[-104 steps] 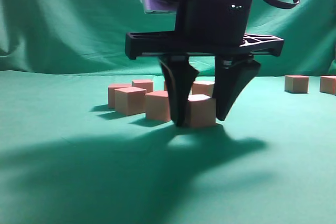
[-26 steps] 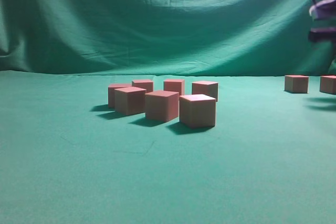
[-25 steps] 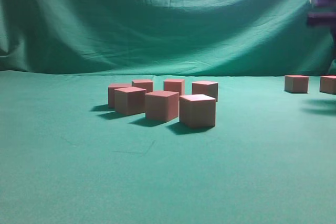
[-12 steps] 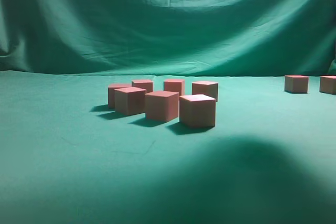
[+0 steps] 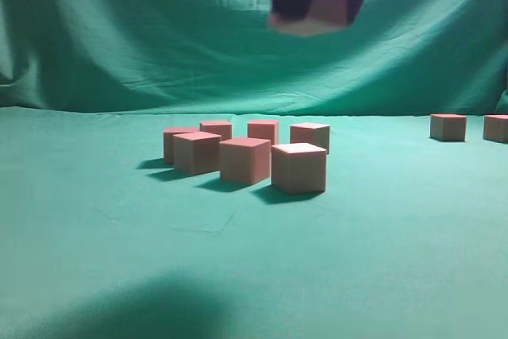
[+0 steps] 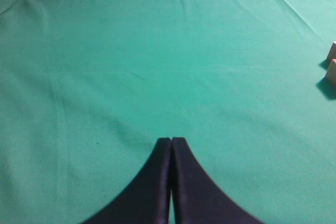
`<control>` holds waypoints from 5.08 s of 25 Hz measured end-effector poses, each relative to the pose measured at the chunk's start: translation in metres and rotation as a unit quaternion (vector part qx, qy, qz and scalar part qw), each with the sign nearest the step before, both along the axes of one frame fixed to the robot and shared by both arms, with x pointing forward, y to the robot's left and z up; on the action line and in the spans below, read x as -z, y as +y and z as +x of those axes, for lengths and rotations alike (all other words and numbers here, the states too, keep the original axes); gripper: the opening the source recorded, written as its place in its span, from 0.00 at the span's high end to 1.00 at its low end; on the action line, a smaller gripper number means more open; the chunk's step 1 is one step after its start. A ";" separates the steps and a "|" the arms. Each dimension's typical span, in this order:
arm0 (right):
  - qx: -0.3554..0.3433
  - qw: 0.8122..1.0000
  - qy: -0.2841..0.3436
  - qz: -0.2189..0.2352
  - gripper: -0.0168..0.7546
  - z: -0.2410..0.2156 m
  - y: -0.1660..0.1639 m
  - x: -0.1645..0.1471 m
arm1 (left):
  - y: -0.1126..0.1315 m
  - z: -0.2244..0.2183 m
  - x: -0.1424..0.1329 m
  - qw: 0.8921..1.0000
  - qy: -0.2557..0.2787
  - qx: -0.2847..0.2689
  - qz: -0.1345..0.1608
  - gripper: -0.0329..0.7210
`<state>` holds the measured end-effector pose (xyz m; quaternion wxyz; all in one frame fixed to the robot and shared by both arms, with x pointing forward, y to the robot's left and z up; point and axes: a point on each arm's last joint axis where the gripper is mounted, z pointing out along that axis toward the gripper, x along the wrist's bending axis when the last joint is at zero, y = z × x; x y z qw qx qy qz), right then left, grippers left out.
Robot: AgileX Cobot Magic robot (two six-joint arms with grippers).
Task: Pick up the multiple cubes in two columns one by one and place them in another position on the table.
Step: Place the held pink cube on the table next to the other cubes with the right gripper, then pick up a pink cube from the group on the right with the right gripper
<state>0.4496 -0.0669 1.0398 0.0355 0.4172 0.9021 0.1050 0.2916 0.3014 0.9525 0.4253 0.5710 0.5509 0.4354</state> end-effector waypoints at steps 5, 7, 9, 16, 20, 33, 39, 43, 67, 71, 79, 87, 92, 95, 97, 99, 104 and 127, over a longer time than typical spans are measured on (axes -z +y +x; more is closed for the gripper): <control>-0.069 0.998 -0.014 0.004 0.64 -0.022 0.012 0.026 | 0.000 0.000 0.000 1.000 0.000 0.000 0.000 0.96; -0.073 0.997 -0.016 0.003 0.64 -0.023 0.011 0.032 | 0.000 0.000 0.000 1.000 0.000 0.000 0.000 0.96; -0.077 0.997 -0.027 0.005 0.64 -0.024 0.009 0.040 | 0.000 0.000 0.000 1.000 0.000 0.000 0.000 0.96; -0.121 0.991 -0.056 -0.029 0.64 -0.020 0.004 0.070 | 0.000 0.000 0.000 1.000 0.000 0.000 0.000 0.96; -0.136 0.988 -0.059 -0.050 0.64 -0.014 0.008 0.087 | 0.000 0.000 0.000 1.000 0.000 0.000 0.000 0.96; -0.112 0.989 -0.079 -0.052 0.64 -0.004 0.013 0.106 | 0.000 0.000 0.000 1.000 0.000 0.000 0.000 0.96; -0.108 0.989 -0.086 -0.052 0.64 -0.002 0.014 0.107 | 0.000 0.000 0.000 1.000 0.000 0.000 0.000 0.96; -0.103 0.990 -0.085 -0.051 0.64 -0.002 0.014 0.107 | 0.000 0.000 0.000 1.000 0.000 0.000 0.000 0.96; -0.058 0.992 -0.094 -0.062 0.11 -0.004 0.004 0.045 | 0.000 0.000 0.000 1.000 0.000 0.000 0.000 0.96; -0.048 0.984 -0.151 -0.082 0.17 -0.005 -0.013 -0.008 | 0.000 0.000 0.000 1.000 0.000 0.000 0.000 0.96; 0.197 0.925 -0.282 -0.160 0.23 0.024 -0.121 -0.089 | 0.000 0.000 0.000 1.000 0.000 0.000 0.000 0.96; 0.321 0.931 -0.166 -0.055 0.30 0.057 -0.178 -0.071 | 0.000 0.000 0.000 1.000 0.000 0.000 0.000 0.96; 0.337 0.937 -0.085 -0.028 0.30 0.102 -0.190 -0.038 | 0.000 0.000 0.000 1.000 0.000 0.000 0.000 0.96; 0.339 0.938 -0.062 -0.029 0.30 0.134 -0.191 -0.021 | 0.000 0.000 0.000 1.000 0.000 0.000 0.000 0.96; 0.335 0.940 -0.055 -0.034 0.30 0.156 -0.189 -0.009 | 0.000 0.000 0.000 1.000 0.000 0.000 0.000 0.96; 0.330 0.942 -0.048 -0.037 0.30 0.175 -0.186 0.003 | 0.000 0.000 0.000 1.000 0.000 0.000 0.000 0.96; 0.324 0.945 -0.035 -0.034 0.30 0.219 -0.178 0.039 | 0.000 0.000 0.000 1.000 0.000 0.000 0.000 0.96; 0.299 0.952 -0.052 -0.042 0.66 0.272 -0.172 0.096 | 0.000 0.000 0.000 1.000 0.000 0.000 0.000 0.96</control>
